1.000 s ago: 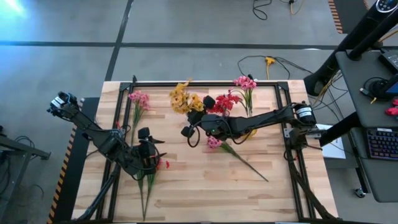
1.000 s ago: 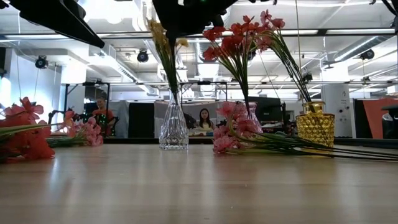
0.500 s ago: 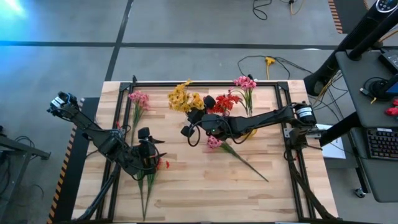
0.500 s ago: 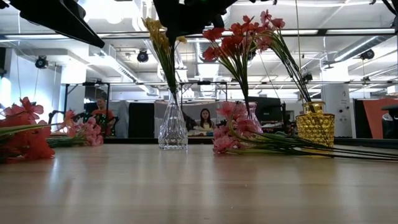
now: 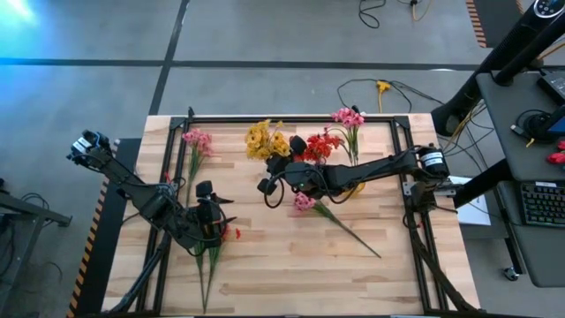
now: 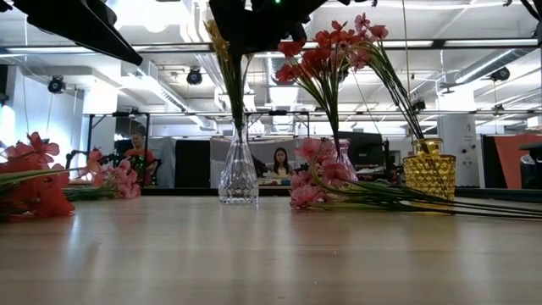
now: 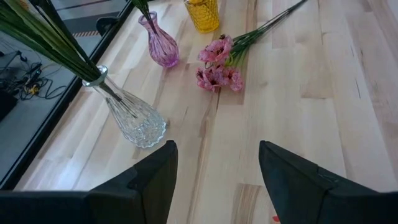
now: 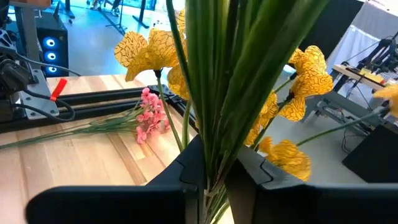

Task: Sort flowers into vase by color
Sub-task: Put the yellow flowers into the transparent vase

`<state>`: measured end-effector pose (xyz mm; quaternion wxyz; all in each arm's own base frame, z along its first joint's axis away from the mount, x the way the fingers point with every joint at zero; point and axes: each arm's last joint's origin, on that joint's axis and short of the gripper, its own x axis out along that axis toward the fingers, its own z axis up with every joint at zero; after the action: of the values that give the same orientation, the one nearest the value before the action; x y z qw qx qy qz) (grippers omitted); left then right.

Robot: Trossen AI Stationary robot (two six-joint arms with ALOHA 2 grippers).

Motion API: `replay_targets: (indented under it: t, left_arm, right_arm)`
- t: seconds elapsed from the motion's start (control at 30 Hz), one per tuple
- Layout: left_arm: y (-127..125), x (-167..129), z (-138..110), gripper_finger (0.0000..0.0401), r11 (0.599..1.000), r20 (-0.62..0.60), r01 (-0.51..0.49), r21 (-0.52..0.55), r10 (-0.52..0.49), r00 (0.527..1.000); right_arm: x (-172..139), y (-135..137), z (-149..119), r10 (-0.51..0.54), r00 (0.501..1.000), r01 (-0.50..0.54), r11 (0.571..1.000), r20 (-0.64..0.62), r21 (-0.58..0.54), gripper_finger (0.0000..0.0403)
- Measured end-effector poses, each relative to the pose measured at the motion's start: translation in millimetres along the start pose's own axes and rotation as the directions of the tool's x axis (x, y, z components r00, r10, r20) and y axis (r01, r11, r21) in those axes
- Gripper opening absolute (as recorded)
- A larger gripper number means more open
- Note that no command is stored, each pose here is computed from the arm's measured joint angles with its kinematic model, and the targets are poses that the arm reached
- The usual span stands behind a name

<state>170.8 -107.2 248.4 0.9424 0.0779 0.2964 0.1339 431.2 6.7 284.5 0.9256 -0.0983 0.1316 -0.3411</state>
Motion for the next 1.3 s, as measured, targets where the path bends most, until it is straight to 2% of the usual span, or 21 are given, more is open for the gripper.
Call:
replay_targets:
  t: [1.0, 1.3]
  left_arm:
    - [0.1, 0.0, 0.0, 0.0207, 1.000, 0.000, 0.000, 0.000, 0.000, 1.000]
    - [0.1, 0.0, 0.0, 0.0207, 1.000, -0.001, 0.000, 0.001, 0.000, 1.000]
  right_arm:
    - [-0.6, 0.3, 0.0, -0.006, 1.000, 0.007, 0.997, -0.006, 0.081, 0.0151]
    - [-1.0, -1.0, 8.5, -0.009, 1.000, 0.008, 0.995, 0.011, 0.103, 0.0161]
